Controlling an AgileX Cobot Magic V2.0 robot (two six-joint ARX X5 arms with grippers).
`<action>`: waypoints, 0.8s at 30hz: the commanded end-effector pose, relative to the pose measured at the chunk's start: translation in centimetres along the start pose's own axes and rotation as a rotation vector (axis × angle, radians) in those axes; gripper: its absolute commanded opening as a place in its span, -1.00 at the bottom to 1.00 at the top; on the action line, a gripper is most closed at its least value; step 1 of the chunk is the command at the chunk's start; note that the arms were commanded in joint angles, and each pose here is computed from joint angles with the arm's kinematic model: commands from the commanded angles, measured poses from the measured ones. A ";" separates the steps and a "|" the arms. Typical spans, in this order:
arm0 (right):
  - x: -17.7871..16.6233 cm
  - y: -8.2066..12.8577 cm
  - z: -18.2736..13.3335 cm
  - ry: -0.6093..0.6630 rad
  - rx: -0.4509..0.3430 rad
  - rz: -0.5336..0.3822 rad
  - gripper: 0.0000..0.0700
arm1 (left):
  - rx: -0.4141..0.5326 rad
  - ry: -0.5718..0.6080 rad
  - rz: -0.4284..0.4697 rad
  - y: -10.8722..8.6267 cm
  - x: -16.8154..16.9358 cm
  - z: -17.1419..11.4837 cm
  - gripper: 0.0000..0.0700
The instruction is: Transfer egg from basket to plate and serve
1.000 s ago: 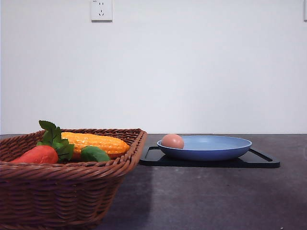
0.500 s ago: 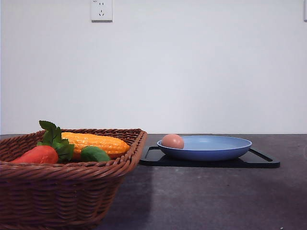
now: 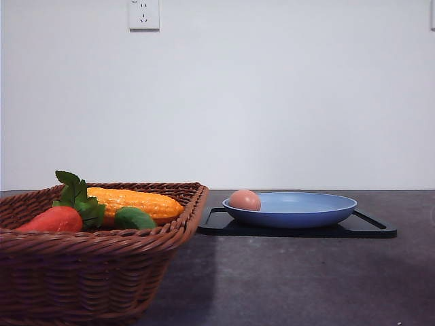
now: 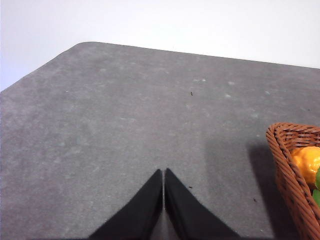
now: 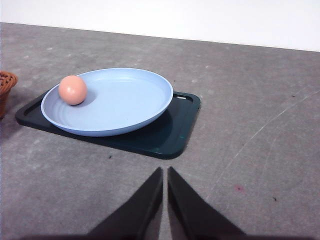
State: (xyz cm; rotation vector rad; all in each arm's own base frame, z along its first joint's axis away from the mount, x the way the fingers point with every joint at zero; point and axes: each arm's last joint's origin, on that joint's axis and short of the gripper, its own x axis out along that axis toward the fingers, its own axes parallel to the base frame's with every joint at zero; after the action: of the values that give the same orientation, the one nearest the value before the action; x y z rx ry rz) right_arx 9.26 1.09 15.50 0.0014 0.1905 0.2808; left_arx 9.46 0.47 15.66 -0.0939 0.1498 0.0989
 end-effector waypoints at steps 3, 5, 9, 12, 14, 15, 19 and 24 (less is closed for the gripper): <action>0.1 0.0 -0.2 -0.006 0.016 -0.001 -1.00 | 0.000 0.031 0.004 0.1 0.2 -0.8 -1.00; 0.1 0.0 -0.1 -0.006 0.016 -0.001 -1.00 | 0.000 0.031 0.004 0.1 0.2 -0.8 -1.00; 0.1 0.0 -0.1 -0.006 0.016 -0.001 -1.00 | 0.000 0.031 0.004 0.1 0.2 -0.8 -1.00; 0.1 0.0 -0.1 -0.006 0.016 -0.001 -1.00 | 0.000 0.031 0.004 0.1 0.2 -0.8 -1.00; 0.1 0.0 -0.1 -0.006 0.016 -0.001 -1.00 | -0.001 0.031 0.004 0.1 0.2 -0.8 -1.00; 0.1 0.0 -0.1 -0.006 0.016 -0.001 -1.00 | -0.001 0.031 0.004 0.1 0.2 -0.8 -1.00; 0.1 0.0 -0.1 -0.006 0.016 -0.001 -1.00 | 0.000 0.031 0.004 0.1 0.2 -0.8 -1.00; 0.1 0.0 -0.1 -0.006 0.016 -0.001 -1.00 | 0.000 0.031 0.004 0.1 0.2 -0.8 -1.00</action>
State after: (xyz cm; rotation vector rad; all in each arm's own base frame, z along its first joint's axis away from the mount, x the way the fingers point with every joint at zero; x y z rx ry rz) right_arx 9.26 1.09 15.51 0.0013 0.1898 0.2808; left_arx 9.46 0.47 15.66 -0.0939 0.1498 0.0987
